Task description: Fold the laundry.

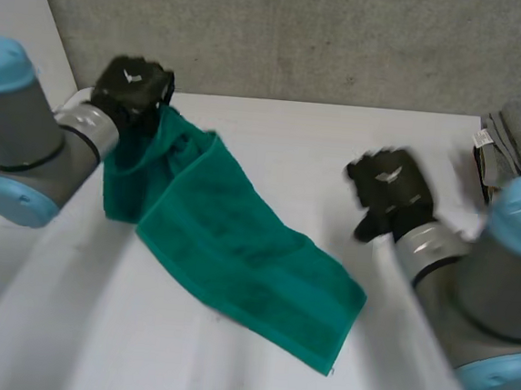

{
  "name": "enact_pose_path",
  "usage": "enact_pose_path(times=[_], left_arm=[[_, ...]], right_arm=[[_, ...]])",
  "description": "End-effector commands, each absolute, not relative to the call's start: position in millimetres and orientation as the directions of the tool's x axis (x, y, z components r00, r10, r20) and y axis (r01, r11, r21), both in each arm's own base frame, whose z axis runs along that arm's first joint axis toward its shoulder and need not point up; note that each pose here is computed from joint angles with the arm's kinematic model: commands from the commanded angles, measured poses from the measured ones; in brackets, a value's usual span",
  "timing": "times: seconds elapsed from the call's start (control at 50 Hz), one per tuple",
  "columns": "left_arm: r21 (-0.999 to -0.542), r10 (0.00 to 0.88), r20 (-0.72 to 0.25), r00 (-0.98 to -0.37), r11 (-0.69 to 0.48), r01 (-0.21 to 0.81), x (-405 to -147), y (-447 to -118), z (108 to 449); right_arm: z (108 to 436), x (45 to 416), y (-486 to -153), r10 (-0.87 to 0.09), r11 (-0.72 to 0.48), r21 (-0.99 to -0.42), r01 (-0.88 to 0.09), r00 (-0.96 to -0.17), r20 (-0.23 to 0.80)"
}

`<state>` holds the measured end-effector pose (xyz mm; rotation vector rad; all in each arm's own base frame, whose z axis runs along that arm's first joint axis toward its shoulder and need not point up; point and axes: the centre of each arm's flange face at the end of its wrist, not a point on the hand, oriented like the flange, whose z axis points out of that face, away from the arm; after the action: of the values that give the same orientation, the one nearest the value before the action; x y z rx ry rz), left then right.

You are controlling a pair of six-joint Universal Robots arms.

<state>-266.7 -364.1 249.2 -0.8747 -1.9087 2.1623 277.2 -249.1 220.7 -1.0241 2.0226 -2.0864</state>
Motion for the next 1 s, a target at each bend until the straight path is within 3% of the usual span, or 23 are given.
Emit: enact_pose_path(times=[0.02,0.12,0.22,0.26,0.38,0.46,0.62,0.76,0.86,0.9,0.92,1.0], left_arm=[[-0.956,0.484,-0.279,-0.829,-0.221,0.193,-261.6,-310.2,287.8],[-0.963,0.528,-0.270,-0.805,-0.150,0.225,-263.9,-285.4,260.8],[-0.963,0.545,-0.269,-0.794,-0.139,0.231,-267.5,-274.6,244.5],[-0.962,0.541,-0.275,-0.795,-0.162,0.222,-268.6,-271.4,246.2],[-0.951,0.533,-0.290,-0.795,-0.251,0.179,-269.0,-251.5,279.5],[-0.941,0.536,-0.295,-0.791,-0.305,0.144,-268.9,-232.1,299.8],[-0.931,0.542,-0.303,-0.784,-0.345,0.121,-264.2,-207.2,311.1],[-0.929,0.540,-0.309,-0.783,-0.349,0.126,-263.1,-203.0,310.2],[-0.933,0.533,-0.306,-0.789,-0.334,0.136,-260.0,-206.4,307.2],[-0.934,0.531,-0.306,-0.790,-0.327,0.142,-258.9,-207.3,304.6],[-0.936,0.531,-0.303,-0.791,-0.320,0.144,-257.8,-207.9,303.0],[-0.946,0.525,-0.297,-0.798,-0.272,0.173,-250.0,-213.3,287.8]], right_arm=[[263.6,238.1,-266.8,-0.413,-0.151,-0.911,-0.385,-0.812,0.412],[259.8,231.5,-270.1,-0.468,-0.092,-0.915,-0.393,-0.794,0.388],[219.1,235.7,-269.5,-0.541,0.078,-0.908,-0.411,-0.783,0.307],[207.7,240.4,-267.9,-0.537,0.154,-0.921,-0.357,-0.813,0.226],[195.0,291.5,-253.8,-0.570,0.311,-0.943,-0.120,-0.817,-0.083],[172.4,332.1,-251.3,-0.596,0.394,-0.917,-0.060,-0.777,-0.205],[138.7,390.8,-257.9,-0.641,0.415,-0.909,-0.026,-0.717,-0.272],[145.8,384.1,-276.1,-0.572,0.378,-0.926,-0.002,-0.787,-0.232],[222.5,348.0,-279.2,-0.565,0.207,-0.978,-0.018,-0.818,-0.104],[246.1,335.2,-278.8,-0.581,0.128,-0.990,-0.060,-0.814,-0.026],[261.3,321.0,-278.8,-0.588,0.065,-0.990,-0.124,-0.806,0.062],[275.3,298.9,-278.7,-0.603,-0.032,-0.955,-0.296,-0.756,0.255]])
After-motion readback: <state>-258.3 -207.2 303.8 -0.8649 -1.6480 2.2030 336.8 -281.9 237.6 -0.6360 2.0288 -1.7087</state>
